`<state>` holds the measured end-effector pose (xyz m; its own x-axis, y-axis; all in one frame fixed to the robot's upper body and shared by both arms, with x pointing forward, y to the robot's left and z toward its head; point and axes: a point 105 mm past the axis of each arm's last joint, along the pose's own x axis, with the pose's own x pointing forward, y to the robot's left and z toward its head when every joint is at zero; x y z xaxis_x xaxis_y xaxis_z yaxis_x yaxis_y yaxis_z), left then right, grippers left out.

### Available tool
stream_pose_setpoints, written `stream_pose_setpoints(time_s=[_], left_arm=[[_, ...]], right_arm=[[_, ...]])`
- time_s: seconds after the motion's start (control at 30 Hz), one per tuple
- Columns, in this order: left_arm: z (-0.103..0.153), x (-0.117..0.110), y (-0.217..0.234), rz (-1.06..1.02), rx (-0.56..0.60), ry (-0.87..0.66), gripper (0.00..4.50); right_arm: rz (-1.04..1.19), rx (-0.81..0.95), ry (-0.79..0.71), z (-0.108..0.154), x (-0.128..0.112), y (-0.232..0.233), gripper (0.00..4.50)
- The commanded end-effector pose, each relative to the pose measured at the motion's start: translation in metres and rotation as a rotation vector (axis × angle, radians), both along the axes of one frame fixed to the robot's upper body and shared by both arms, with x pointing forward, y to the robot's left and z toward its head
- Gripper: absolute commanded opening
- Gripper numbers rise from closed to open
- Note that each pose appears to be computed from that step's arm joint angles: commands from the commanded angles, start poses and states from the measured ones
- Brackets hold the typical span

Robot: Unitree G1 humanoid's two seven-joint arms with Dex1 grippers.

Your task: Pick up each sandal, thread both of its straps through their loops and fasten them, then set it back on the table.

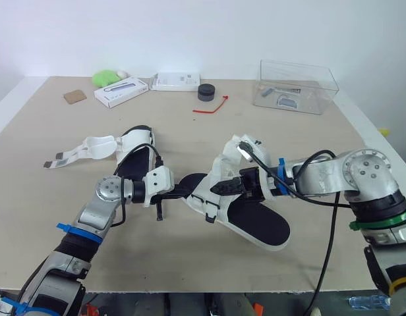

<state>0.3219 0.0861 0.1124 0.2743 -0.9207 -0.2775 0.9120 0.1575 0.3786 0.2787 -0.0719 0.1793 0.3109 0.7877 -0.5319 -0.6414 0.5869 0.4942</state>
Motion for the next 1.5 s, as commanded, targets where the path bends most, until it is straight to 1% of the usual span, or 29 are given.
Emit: stream_pose_setpoints(time_s=[0.03,0.2,0.3,0.43,0.47,0.5,0.53,0.57,0.6,0.67,0.7,0.83,1.0,1.2,1.5], left_arm=[[-0.021,-0.004,0.003,0.003,0.067,0.056,0.00],[-0.021,-0.004,0.003,0.004,0.067,0.058,0.00],[-0.021,-0.004,0.003,0.003,0.069,0.059,0.00],[-0.022,-0.004,0.003,0.002,0.071,0.060,0.00],[-0.022,-0.004,0.003,0.002,0.072,0.061,0.00],[-0.022,-0.004,0.003,0.001,0.072,0.061,0.00],[-0.022,-0.004,0.003,0.000,0.073,0.062,0.00],[-0.022,-0.004,0.003,0.000,0.072,0.063,0.00],[-0.022,-0.005,0.003,-0.001,0.072,0.063,0.00],[-0.022,-0.005,0.004,-0.001,0.074,0.063,0.00],[-0.021,-0.004,0.004,0.001,0.073,0.063,0.00],[-0.019,-0.001,0.007,0.007,0.074,0.058,0.00],[-0.017,0.001,0.010,0.012,0.079,0.056,0.00],[-0.017,0.000,0.009,0.009,0.081,0.056,0.00],[-0.017,-0.002,0.013,0.020,0.086,0.058,0.00]], right_arm=[[0.030,0.021,-0.042,0.011,-0.007,0.001,0.05],[0.043,0.016,-0.049,0.011,-0.010,0.000,0.05],[0.050,-0.009,-0.076,0.017,-0.011,-0.003,0.05],[0.085,-0.022,-0.109,0.027,-0.014,-0.007,1.38],[0.091,-0.023,-0.114,0.029,-0.015,-0.008,1.94],[0.101,-0.032,-0.122,0.030,-0.016,-0.009,2.28],[0.108,-0.040,-0.130,0.031,-0.017,-0.012,2.77],[0.110,-0.039,-0.133,0.033,-0.018,-0.015,3.07],[0.112,-0.037,-0.134,0.034,-0.019,-0.017,3.58],[0.121,-0.052,-0.135,0.033,-0.022,-0.026,4.39],[0.122,-0.048,-0.117,0.032,-0.024,-0.033,4.47],[0.128,-0.034,-0.101,0.029,-0.029,-0.046,4.47],[0.138,-0.042,-0.068,0.007,-0.031,-0.052,4.47],[0.087,-0.036,-0.163,-0.012,-0.005,-0.046,4.47],[0.085,-0.084,-0.288,-0.012,0.020,-0.057,4.47]])
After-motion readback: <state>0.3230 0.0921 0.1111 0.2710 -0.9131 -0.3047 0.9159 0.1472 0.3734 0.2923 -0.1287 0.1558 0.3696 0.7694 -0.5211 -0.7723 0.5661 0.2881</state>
